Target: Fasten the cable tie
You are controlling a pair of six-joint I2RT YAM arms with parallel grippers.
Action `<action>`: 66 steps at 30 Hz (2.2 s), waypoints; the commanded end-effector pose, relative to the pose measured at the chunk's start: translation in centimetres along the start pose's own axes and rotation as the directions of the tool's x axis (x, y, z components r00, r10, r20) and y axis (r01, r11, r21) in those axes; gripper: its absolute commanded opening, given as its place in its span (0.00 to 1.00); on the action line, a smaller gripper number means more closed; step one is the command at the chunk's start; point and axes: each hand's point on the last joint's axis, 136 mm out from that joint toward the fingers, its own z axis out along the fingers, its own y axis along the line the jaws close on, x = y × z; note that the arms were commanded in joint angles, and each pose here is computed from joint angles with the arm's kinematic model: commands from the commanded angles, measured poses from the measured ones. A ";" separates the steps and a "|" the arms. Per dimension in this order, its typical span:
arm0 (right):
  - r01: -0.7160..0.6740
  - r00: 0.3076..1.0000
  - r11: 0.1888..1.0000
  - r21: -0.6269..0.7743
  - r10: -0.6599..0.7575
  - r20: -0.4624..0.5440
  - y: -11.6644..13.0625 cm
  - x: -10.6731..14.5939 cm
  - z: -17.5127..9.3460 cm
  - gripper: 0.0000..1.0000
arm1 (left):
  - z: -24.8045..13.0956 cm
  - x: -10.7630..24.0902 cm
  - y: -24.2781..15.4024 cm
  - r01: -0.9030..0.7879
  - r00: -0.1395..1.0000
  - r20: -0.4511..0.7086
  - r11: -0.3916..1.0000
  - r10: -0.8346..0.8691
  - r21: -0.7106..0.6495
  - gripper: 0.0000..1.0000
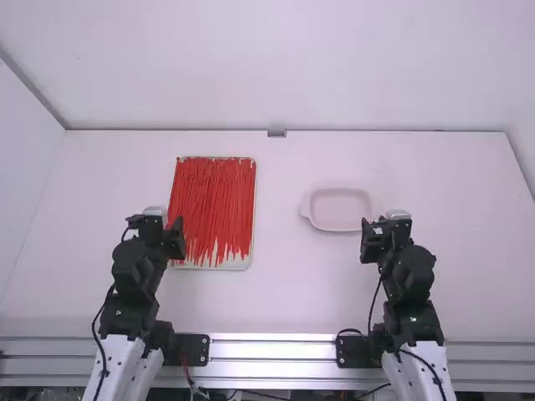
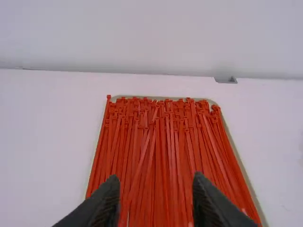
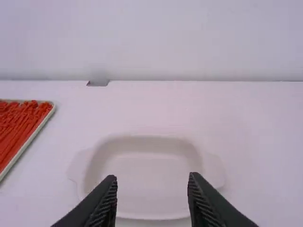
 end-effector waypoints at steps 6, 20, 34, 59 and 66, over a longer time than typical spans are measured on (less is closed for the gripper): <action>-0.034 0.999 0.994 -0.104 0.029 -0.041 2.1 -2.4 0.9 0.55 | 1.2 -2.3 -0.6 0.043 0.998 -0.044 0.999 -0.042 0.033 0.56; -0.013 0.989 0.931 -0.366 -0.041 -0.139 8.4 -4.5 3.4 0.82 | 4.8 -4.8 -1.3 0.079 0.974 -0.218 0.995 -0.066 0.053 0.82; -0.065 0.981 0.849 -0.524 -0.043 -0.191 11.6 -7.4 4.2 0.97 | 11.1 -7.0 0.2 0.078 0.890 -0.448 0.996 -0.087 -0.038 0.97; -0.144 0.971 0.811 -0.567 0.006 -0.238 11.1 -5.9 8.6 0.99 | 20.2 -3.6 4.5 0.105 0.796 -0.582 0.986 -0.163 -0.132 0.99; -0.174 0.960 0.799 -0.575 0.007 -0.281 11.3 -5.4 10.6 0.99 | 22.4 -2.1 4.8 0.124 0.799 -0.573 0.983 -0.181 -0.138 0.99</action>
